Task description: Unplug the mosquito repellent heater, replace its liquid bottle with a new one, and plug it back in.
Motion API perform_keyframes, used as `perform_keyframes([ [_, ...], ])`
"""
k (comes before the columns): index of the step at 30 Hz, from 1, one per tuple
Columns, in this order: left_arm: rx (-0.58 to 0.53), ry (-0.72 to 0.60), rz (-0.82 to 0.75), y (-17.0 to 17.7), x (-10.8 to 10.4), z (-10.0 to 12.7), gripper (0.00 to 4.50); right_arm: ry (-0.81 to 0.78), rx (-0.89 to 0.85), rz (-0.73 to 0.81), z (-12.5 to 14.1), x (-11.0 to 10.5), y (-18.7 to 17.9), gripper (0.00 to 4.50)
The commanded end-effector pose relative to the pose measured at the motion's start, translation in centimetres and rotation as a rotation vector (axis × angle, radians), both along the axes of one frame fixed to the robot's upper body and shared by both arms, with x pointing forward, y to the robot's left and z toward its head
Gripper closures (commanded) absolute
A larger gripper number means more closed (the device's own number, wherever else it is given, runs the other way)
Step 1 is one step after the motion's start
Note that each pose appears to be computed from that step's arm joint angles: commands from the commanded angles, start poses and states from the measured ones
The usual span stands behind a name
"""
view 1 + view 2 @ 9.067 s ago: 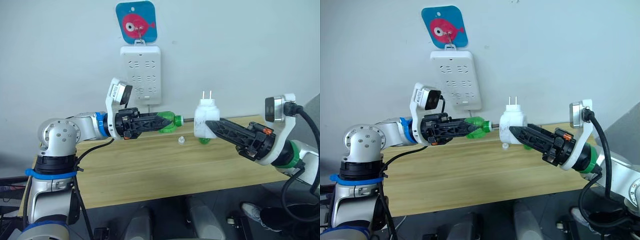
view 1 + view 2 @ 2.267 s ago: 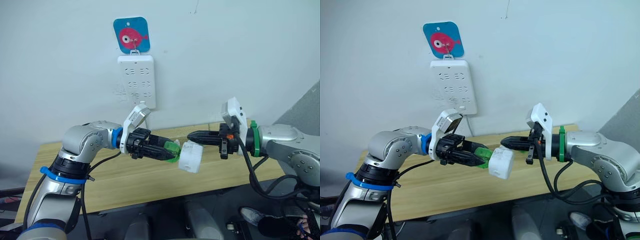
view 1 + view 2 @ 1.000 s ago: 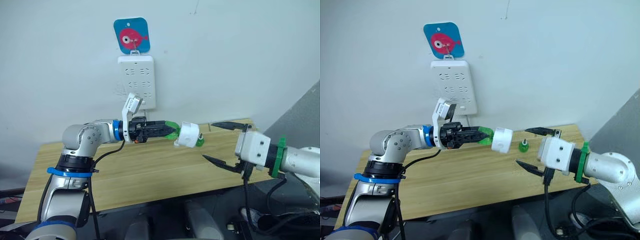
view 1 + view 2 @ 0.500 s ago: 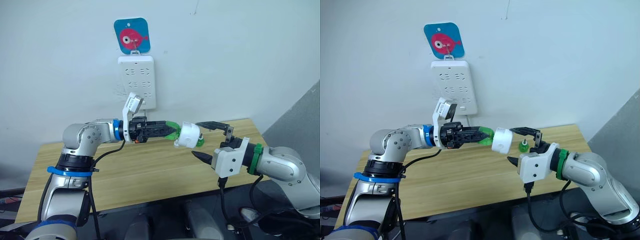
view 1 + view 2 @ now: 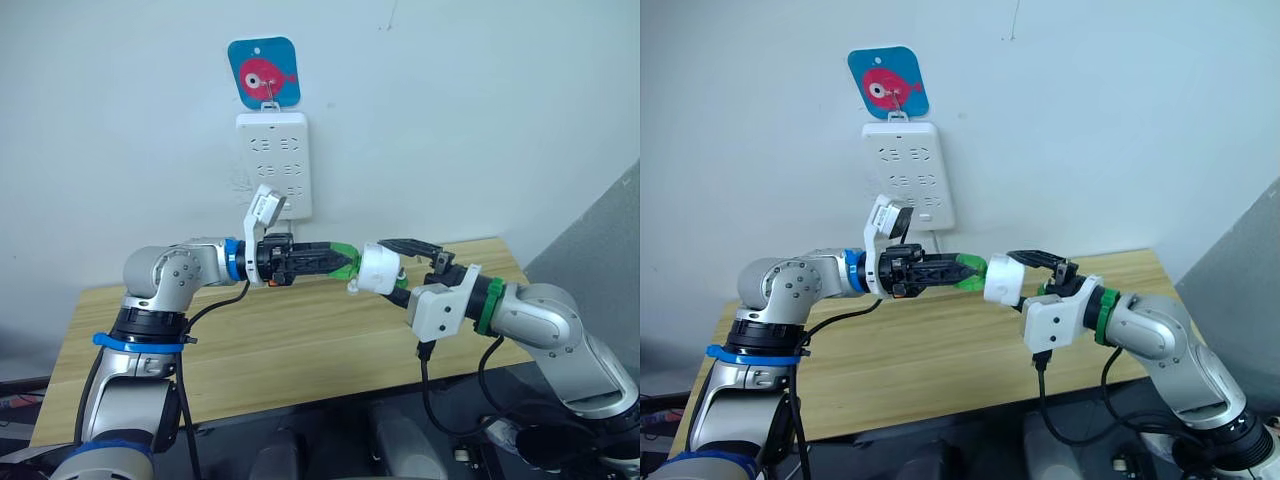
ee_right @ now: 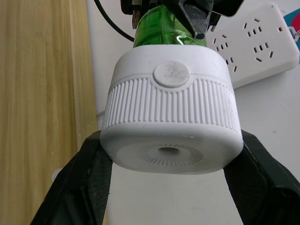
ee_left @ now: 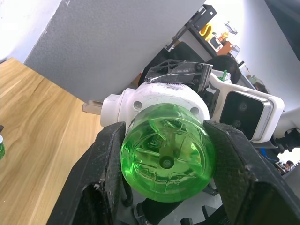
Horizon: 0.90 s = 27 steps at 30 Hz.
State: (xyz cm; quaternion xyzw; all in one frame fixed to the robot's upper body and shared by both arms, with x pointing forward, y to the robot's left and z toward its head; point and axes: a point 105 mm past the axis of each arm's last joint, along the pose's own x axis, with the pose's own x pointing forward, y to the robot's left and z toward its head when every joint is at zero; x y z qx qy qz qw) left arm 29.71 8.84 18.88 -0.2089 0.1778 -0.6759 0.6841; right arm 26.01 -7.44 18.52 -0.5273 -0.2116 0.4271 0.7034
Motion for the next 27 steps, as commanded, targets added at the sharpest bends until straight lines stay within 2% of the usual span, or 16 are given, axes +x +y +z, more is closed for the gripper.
perform_keyframes([
  [1,-0.006,-0.059,-0.075,-0.8,-1.0,1.2,2.18,-0.068,0.016,0.075,1.4,-1.0,0.9,1.55],
  [5,0.022,-0.019,-0.133,-0.7,-1.7,0.8,2.18,-0.075,0.015,0.084,1.6,-1.0,0.8,1.55],
  [8,0.056,0.007,-0.113,-0.4,-1.2,0.5,2.18,-0.075,0.015,0.086,1.7,-0.9,0.6,1.55],
  [10,0.062,-0.029,-0.110,-0.2,-1.0,0.5,1.47,-0.073,0.015,0.088,1.7,-0.9,0.3,1.55],
  [11,0.063,-0.041,-0.110,-0.2,-0.9,0.5,1.34,-0.073,0.015,0.089,1.8,-0.9,0.3,1.55],
  [13,0.052,-0.032,-0.124,-0.1,-1.1,0.7,0.78,-0.065,0.018,0.087,1.7,-0.8,0.1,1.55],
  [16,0.051,-0.010,-0.157,0.1,-1.6,0.7,0.77,-0.057,0.023,0.084,1.7,-0.8,-0.1,1.55],
  [26,0.053,-0.049,-0.091,-0.2,-0.6,0.5,0.77,-0.028,0.024,0.075,1.5,-0.7,-0.3,1.55],
  [27,0.053,-0.053,-0.091,-0.3,-0.6,0.6,0.95,-0.025,0.023,0.075,1.5,-0.7,-0.3,1.55],
])
